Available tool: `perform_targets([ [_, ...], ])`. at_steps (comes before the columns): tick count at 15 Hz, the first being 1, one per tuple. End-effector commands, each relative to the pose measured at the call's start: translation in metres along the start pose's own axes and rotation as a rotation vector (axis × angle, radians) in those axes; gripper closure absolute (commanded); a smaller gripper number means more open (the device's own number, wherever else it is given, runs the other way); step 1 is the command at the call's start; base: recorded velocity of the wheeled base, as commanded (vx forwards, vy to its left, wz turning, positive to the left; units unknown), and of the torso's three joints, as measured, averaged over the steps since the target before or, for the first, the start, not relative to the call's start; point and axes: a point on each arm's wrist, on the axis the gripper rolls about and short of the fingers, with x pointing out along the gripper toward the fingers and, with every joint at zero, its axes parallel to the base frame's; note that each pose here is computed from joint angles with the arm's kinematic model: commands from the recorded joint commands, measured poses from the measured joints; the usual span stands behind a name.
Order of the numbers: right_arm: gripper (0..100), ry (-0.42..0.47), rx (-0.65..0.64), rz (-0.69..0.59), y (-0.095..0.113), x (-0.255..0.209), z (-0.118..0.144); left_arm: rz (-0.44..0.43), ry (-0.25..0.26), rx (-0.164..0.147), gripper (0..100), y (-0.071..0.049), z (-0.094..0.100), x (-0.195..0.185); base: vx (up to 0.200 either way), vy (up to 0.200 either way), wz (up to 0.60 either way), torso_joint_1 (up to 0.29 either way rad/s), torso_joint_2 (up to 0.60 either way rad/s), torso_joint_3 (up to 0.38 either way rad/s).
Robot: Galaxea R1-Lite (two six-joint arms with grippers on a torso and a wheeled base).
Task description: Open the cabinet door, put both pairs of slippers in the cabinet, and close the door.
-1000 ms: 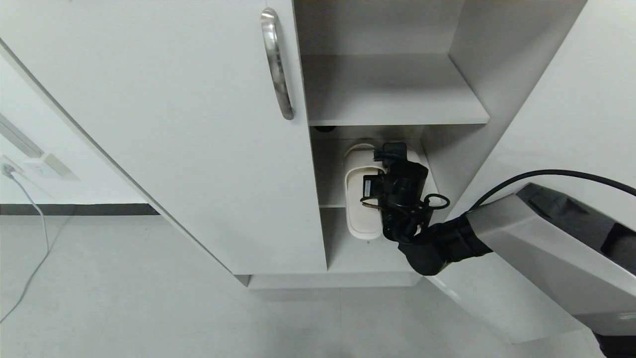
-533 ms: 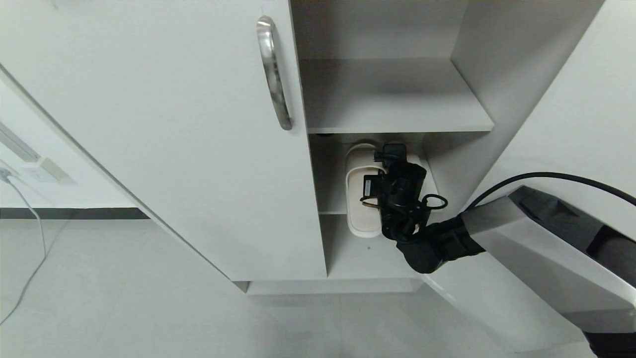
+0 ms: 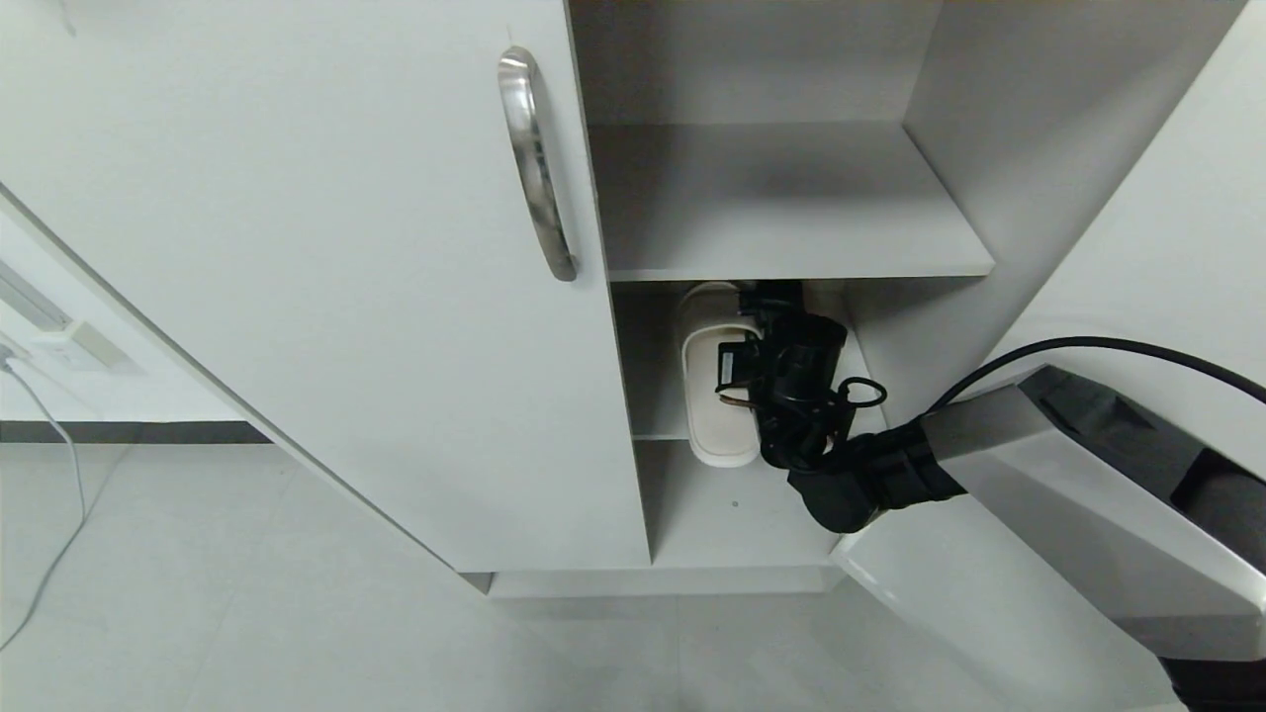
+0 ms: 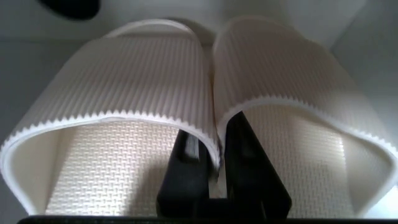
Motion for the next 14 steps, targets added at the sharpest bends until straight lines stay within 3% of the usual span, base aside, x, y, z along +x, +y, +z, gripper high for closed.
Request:
perform_targets([
  [1, 100, 0.002, -0.002, 0.001, 0.000, 0.003, 0.001, 0.000, 0.001, 0.000, 100, 0.000, 0.000, 0.000, 0.000, 0.000, 0.00, 0.000, 0.00, 0.000],
  [10, 100, 0.015, -0.013, -0.005, 0.000, 0.006, -0.008, 0.000, -0.001, 0.000, 100, 0.000, 0.000, 0.000, 0.000, 0.000, 0.00, 0.000, 0.00, 0.000],
  [11, 0, 0.017, -0.014, -0.005, 0.000, 0.006, -0.008, 0.000, 0.001, 0.000, 100, 0.000, 0.000, 0.000, 0.000, 0.000, 0.00, 0.000, 0.00, 0.000],
  [14, 0, 0.023, -0.018, -0.006, -0.001, 0.005, -0.010, 0.000, -0.001, 0.000, 100, 0.000, 0.000, 0.000, 0.000, 0.000, 0.00, 0.000, 0.00, 0.000],
])
